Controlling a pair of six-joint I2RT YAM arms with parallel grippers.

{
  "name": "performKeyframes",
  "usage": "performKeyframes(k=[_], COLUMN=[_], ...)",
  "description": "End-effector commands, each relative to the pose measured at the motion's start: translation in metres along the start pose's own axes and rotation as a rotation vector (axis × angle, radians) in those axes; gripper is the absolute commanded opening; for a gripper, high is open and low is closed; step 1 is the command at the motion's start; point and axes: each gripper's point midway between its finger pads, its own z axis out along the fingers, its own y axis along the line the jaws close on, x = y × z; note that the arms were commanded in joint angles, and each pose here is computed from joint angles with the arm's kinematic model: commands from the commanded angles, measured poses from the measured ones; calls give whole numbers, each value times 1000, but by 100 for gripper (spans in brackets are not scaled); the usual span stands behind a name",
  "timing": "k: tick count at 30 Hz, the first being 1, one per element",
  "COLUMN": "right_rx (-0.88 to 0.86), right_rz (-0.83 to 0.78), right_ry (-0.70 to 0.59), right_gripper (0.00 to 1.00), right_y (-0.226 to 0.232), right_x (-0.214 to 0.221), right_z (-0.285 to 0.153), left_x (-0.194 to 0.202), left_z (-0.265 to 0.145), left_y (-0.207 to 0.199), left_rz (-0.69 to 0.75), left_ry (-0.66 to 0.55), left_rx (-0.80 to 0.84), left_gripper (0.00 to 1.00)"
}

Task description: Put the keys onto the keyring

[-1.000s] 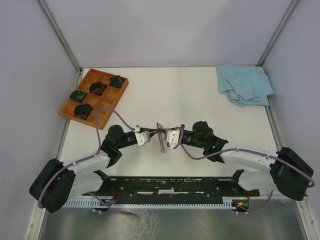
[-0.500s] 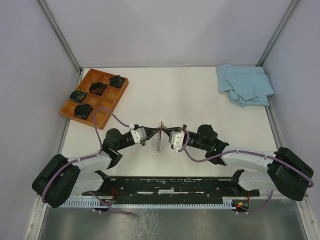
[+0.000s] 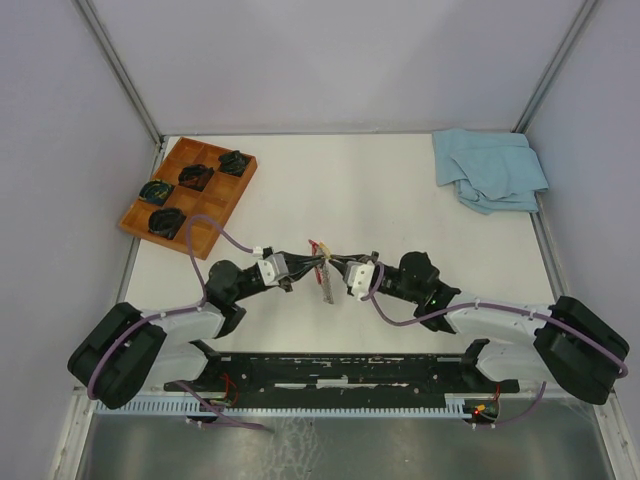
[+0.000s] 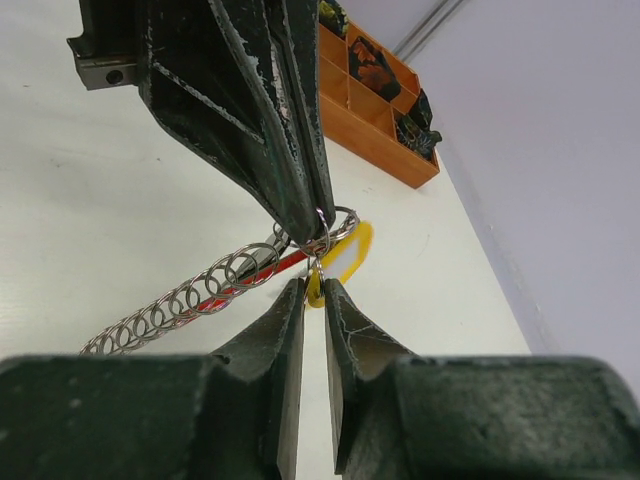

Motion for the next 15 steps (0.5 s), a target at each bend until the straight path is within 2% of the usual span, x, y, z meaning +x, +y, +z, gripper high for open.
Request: performKeyframes(k=[1, 15], right_rx=[37, 29], right_rz=[23, 41], right_ry=[-3, 1], right_gripper=[21, 36], right_y=[-10, -15], right_x=[-5, -14], right_z=[-4, -10], left_x=[-30, -20], left_z=[6, 9], left_y=[2, -2], left_rz=[61, 55], left_ry=[-104, -72], left_rx=[12, 48], left_gripper=[3, 3])
